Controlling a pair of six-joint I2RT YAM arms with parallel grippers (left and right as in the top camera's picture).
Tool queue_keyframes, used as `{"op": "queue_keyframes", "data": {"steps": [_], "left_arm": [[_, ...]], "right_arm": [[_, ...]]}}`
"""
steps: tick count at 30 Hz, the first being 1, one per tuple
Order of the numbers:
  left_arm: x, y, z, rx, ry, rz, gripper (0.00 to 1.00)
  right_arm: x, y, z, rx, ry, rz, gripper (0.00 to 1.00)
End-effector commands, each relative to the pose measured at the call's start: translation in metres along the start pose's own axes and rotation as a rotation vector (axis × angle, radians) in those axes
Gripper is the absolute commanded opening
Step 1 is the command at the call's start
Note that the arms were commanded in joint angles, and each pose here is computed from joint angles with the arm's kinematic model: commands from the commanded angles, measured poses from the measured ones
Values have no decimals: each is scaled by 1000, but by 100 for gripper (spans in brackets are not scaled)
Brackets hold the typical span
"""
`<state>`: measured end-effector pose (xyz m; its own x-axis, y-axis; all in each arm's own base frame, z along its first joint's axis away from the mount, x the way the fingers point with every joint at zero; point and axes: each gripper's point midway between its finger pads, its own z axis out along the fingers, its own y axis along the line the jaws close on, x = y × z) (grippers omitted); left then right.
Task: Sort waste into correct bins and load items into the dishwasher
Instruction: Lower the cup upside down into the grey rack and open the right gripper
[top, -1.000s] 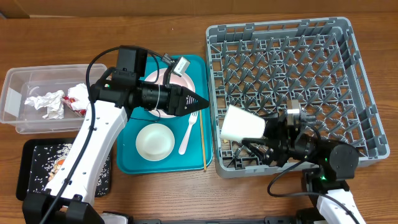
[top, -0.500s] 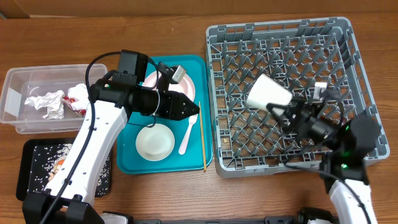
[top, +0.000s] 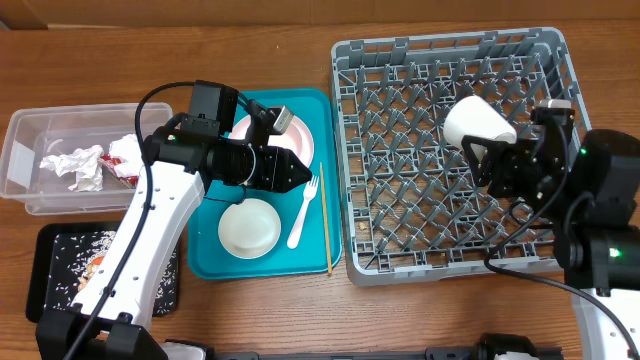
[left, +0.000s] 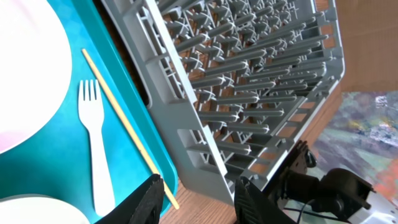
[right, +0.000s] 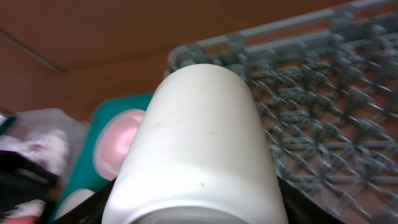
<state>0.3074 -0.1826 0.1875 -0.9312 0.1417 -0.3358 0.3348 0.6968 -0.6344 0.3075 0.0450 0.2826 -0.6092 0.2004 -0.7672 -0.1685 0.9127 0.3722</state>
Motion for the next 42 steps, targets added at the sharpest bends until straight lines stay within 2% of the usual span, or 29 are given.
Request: {"op": "queue_keyframes", "data": {"steps": [1, 8, 12, 18, 23, 32, 42], "left_arm": [[-1, 6, 0, -27, -4, -19, 40], [-1, 7, 0, -27, -3, -19, 41], [0, 6, 0, -27, -2, -20, 41], [0, 7, 0, -29, 0, -22, 41], [1, 11, -1, -54, 1, -25, 41], [2, 12, -1, -57, 7, -29, 41], [3, 14, -1, -73, 7, -30, 41]], "right_arm": [[-4, -36, 2, 270, 44, -79, 35], [10, -41, 27, 367, 263, -104, 33], [23, -51, 48, 410, 410, -101, 27], [47, -67, 79, 430, 540, -81, 25], [58, -74, 90, 437, 589, -74, 25], [57, -76, 98, 435, 581, -75, 25], [85, -91, 121, 450, 691, -58, 25]]}}
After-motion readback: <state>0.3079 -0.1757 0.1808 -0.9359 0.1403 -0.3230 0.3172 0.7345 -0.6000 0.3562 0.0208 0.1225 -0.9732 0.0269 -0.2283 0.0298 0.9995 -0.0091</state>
